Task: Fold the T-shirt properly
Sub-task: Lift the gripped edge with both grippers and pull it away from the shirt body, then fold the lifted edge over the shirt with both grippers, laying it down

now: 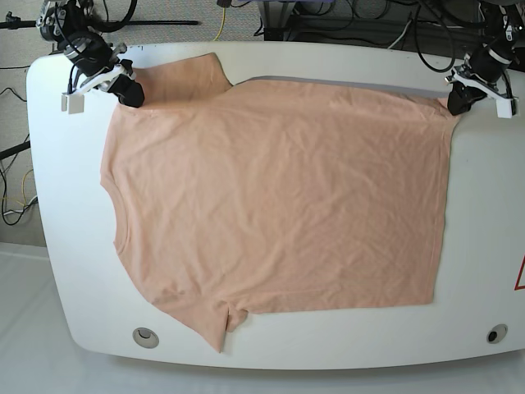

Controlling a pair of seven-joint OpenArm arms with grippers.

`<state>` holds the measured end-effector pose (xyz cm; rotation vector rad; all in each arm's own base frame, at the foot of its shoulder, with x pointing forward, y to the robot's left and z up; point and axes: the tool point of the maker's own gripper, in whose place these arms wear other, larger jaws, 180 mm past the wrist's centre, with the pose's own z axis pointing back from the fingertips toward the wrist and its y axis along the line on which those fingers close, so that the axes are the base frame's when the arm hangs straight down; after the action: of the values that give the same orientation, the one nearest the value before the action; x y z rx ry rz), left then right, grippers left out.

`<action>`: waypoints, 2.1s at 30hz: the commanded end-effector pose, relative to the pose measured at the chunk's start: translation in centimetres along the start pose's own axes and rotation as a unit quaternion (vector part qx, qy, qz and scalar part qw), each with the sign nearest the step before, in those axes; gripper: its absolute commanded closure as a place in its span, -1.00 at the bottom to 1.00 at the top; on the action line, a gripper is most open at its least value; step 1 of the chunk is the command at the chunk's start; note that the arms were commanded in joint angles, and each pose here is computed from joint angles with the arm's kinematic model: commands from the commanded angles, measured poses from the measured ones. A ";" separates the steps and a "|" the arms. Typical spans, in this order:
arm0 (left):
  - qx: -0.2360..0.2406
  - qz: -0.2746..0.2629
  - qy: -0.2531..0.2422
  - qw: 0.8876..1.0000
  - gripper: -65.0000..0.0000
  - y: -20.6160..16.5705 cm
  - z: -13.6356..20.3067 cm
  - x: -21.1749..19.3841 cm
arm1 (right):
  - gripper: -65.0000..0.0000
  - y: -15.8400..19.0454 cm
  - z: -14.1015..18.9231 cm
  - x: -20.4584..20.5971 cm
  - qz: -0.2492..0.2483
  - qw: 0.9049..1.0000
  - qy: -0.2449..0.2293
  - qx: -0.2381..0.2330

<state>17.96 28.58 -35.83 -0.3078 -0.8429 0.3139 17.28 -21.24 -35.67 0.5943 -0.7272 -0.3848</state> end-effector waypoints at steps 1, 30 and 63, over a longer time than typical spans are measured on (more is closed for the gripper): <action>-0.014 -0.007 -0.031 0.999 1.00 -0.9 -0.9 2.8 | 1.00 0.8 -0.4 2.4 0.016 0.999 -0.027 0.015; -0.033 0.038 -0.067 0.996 1.00 -1.7 -4.9 8.3 | 1.00 2.1 -4.6 9.6 0.026 0.995 -0.081 0.054; -0.042 0.027 -0.095 0.994 1.00 -3.3 -8.6 12.9 | 1.00 3.0 -9.5 13.5 -0.001 0.993 -0.078 0.089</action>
<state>32.00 28.80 -32.79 -0.3874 -0.9804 0.3789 32.61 -21.53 -34.49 0.7360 -0.8539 -0.3934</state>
